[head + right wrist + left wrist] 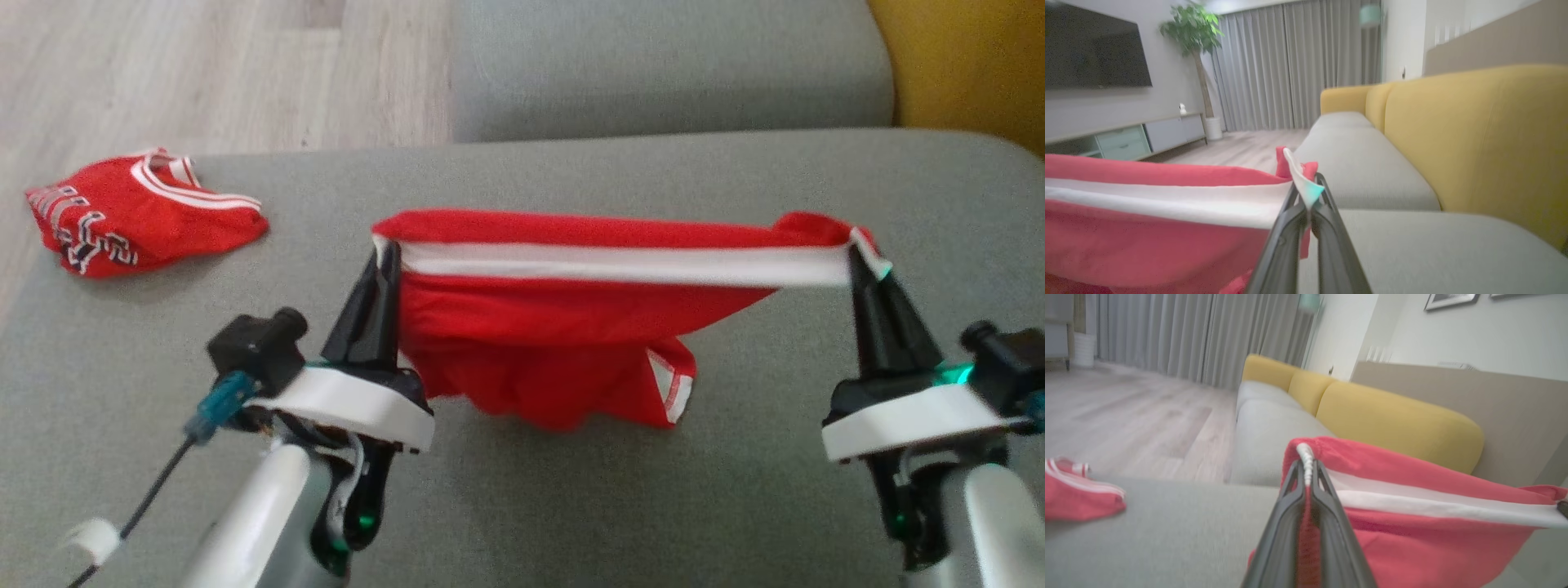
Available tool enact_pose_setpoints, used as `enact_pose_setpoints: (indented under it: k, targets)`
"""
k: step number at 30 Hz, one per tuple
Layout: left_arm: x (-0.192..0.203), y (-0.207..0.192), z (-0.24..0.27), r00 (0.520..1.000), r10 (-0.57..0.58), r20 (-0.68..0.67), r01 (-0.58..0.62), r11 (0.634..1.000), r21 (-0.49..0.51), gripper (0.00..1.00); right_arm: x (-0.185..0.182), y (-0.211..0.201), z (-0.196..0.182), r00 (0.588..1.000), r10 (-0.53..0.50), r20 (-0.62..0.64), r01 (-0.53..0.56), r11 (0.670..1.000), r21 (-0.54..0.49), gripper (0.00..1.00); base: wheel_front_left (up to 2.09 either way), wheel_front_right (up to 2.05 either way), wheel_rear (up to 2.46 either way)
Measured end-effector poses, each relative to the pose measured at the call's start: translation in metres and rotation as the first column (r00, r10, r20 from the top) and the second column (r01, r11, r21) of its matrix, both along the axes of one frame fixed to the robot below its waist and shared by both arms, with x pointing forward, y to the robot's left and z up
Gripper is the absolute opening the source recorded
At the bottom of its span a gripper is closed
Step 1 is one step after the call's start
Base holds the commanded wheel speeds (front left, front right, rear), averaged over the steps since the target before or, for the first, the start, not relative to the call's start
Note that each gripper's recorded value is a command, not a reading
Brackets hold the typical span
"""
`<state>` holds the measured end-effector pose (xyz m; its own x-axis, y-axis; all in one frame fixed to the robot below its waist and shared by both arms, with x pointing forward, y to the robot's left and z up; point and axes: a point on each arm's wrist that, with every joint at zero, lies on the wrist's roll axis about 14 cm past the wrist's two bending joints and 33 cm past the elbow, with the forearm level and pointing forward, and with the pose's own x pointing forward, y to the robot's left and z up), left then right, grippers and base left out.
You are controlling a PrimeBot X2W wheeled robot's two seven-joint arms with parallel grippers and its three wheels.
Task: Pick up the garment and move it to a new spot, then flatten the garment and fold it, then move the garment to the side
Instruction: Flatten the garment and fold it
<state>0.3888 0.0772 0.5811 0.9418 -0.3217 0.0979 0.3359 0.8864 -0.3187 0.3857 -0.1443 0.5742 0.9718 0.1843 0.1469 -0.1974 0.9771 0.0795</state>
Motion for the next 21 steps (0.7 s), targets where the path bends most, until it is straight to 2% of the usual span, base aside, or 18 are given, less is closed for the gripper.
enact_pose_setpoints:
  k: [5,10,16,21]
  targets:
    - [-0.022,0.01,0.067,0.982,0.003,0.191,0.0,1.0,-0.015,0.0,-0.021,0.006,0.058,0.988,0.025,0.155,-0.029,0.999,0.021,0.0,0.0,0.0,0.0]
    - [-0.038,0.015,0.103,0.961,-0.015,0.275,0.01,1.0,0.018,0.0,-0.037,0.011,0.083,0.977,0.042,0.208,-0.049,0.998,0.027,0.0,0.0,0.0,0.0]
    - [-0.022,0.017,0.095,0.975,-0.038,0.217,0.025,0.998,0.062,0.0,-0.029,0.014,0.07,0.988,0.052,0.146,-0.058,0.997,0.04,0.0,0.0,0.0,0.0]
    - [0.02,0.013,0.077,0.986,-0.079,0.144,0.063,0.992,0.113,0.0,0.014,0.019,0.044,0.997,0.064,0.041,-0.065,0.997,0.029,0.0,0.0,0.0,0.0]
